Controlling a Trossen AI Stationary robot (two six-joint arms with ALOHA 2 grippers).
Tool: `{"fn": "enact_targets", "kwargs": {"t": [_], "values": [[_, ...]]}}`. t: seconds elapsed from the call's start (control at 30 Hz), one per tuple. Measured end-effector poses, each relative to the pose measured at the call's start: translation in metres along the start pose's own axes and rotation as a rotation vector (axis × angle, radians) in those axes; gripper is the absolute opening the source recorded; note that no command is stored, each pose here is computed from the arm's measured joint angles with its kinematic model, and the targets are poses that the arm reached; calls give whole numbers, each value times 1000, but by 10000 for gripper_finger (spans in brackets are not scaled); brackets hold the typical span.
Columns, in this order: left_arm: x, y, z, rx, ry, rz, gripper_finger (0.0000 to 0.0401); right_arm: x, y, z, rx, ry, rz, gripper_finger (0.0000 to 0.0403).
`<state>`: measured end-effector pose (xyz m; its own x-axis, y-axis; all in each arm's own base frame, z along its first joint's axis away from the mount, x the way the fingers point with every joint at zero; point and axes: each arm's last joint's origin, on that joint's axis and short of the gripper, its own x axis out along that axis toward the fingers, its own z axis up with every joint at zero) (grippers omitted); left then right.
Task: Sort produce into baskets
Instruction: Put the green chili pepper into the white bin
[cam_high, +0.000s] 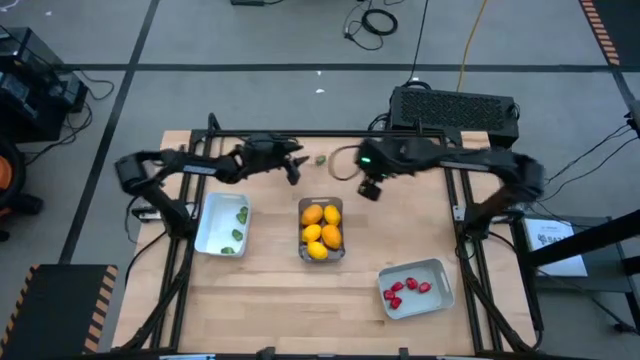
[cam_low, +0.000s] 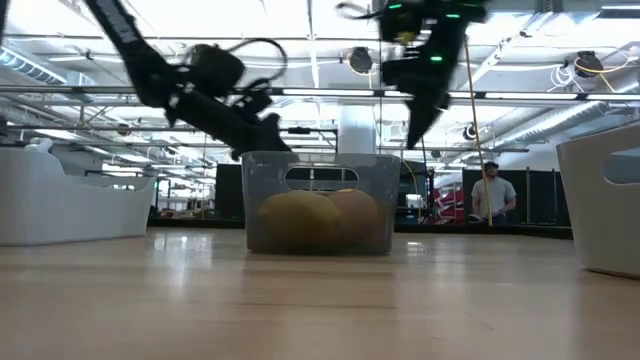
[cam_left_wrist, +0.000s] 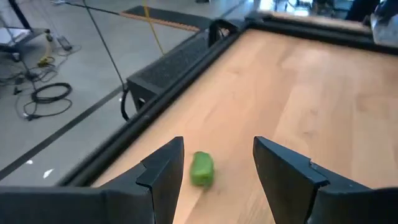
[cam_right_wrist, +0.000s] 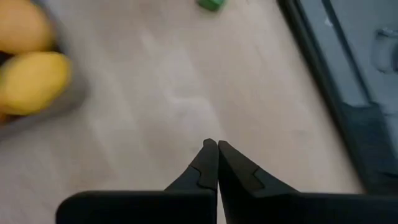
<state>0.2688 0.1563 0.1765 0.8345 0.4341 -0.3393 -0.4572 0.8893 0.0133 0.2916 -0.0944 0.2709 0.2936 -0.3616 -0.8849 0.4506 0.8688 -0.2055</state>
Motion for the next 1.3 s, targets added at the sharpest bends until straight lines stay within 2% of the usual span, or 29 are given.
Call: {"fn": "enact_targets", "kwargs": {"t": [0.1,0.23,0.37,0.47,0.6,0.7,0.8,1.03,1.17,1.3], "values": [[21,-6,-4,8,18,22,200,-3,-2,-39,63,-135,118,0],[38,-9,-7,-13,7,117,200,0,0,-80,103,-273,246,0],[46,-11,-8,19,48,116,216,7,-1,-108,144,-338,266,0],[55,-1,-8,-4,182,138,245,14,0,-122,149,-361,269,0],[77,5,-5,-9,404,62,289,22,1,-130,141,-371,267,0],[90,2,2,76,433,23,316,25,2,-131,120,-362,262,0],[99,1,5,99,415,37,331,25,2,-132,114,-356,260,0],[114,8,-4,78,446,65,336,25,2,-132,105,-352,257,0],[124,14,-10,39,517,54,336,25,2,-132,99,-355,252,0],[129,17,-11,60,535,52,331,25,1,-131,89,-363,246,0]]}}
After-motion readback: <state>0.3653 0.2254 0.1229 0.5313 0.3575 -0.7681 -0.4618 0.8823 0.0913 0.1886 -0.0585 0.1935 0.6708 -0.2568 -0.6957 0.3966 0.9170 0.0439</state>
